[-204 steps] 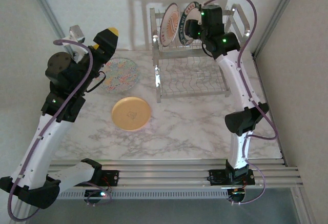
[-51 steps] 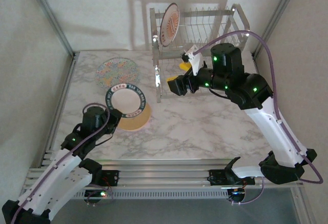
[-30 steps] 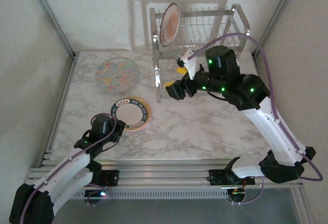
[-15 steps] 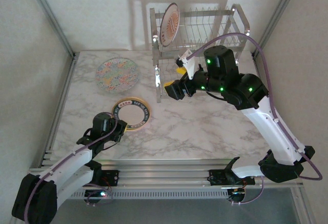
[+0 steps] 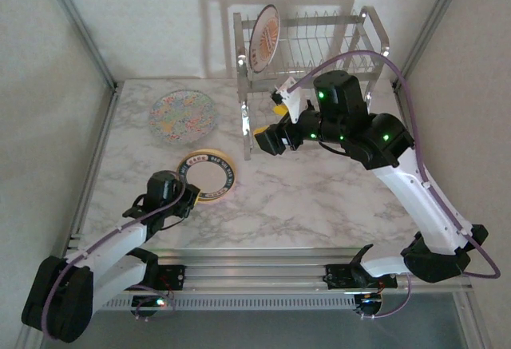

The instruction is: Unload the plates from the dish rack

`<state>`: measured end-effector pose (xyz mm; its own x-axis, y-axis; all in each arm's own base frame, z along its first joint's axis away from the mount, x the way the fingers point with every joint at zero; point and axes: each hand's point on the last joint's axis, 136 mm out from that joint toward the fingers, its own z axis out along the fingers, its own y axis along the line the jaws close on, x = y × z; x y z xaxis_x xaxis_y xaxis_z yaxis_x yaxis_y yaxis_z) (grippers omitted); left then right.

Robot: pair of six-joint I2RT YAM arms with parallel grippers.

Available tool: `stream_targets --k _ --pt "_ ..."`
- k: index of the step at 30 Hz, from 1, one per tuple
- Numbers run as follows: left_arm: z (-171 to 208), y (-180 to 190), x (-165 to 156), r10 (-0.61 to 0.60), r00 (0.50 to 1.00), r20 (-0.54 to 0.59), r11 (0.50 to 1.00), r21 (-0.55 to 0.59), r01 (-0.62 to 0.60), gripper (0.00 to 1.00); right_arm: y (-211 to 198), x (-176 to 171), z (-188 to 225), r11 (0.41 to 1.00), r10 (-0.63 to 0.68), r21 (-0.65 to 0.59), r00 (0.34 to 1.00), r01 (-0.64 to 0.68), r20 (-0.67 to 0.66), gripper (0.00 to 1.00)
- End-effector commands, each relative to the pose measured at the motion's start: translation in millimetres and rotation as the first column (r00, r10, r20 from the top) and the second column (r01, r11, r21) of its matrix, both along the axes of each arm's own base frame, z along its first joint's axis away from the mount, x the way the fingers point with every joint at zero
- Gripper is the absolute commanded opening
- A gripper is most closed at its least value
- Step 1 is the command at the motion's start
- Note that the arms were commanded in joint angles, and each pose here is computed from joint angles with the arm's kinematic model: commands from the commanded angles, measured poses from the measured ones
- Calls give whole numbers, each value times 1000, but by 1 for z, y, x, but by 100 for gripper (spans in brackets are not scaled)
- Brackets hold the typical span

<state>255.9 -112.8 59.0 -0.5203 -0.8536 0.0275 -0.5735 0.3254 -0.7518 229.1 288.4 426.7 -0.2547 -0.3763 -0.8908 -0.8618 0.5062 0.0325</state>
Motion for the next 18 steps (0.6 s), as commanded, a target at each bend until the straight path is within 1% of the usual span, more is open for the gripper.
stream_targets --k 1,2,5,6,10,11,13,18 --pt "9 -1 7 -19 1000 20 1000 7 19 15 2 -2 11 1000 3 23 1000 -3 18 83" --pt "9 -1 7 -19 1000 17 1000 12 19 16 3 -2 11 1000 4 21 1000 -5 19 83" --pt "12 1 7 -14 1000 10 1000 22 14 25 2 -1 11 1000 3 19 1000 -4 21 83" --pt "14 2 7 -14 1000 8 1000 26 13 29 3 -1 11 1000 5 20 1000 -5 23 83" --pt "25 5 8 -18 1000 -4 997 69 18 50 3 -1 11 1000 4 18 1000 -5 24 83" --pt "27 6 8 -21 1000 -6 997 79 21 54 3 -1 12 1000 4 18 1000 -4 25 83" --pt "32 7 9 -29 1000 -11 995 97 30 58 3 1 12 1000 -2 16 1000 2 27 83" --pt "40 8 10 -39 999 -22 992 120 42 59 -2 11 14 998 -66 13 997 65 51 83"
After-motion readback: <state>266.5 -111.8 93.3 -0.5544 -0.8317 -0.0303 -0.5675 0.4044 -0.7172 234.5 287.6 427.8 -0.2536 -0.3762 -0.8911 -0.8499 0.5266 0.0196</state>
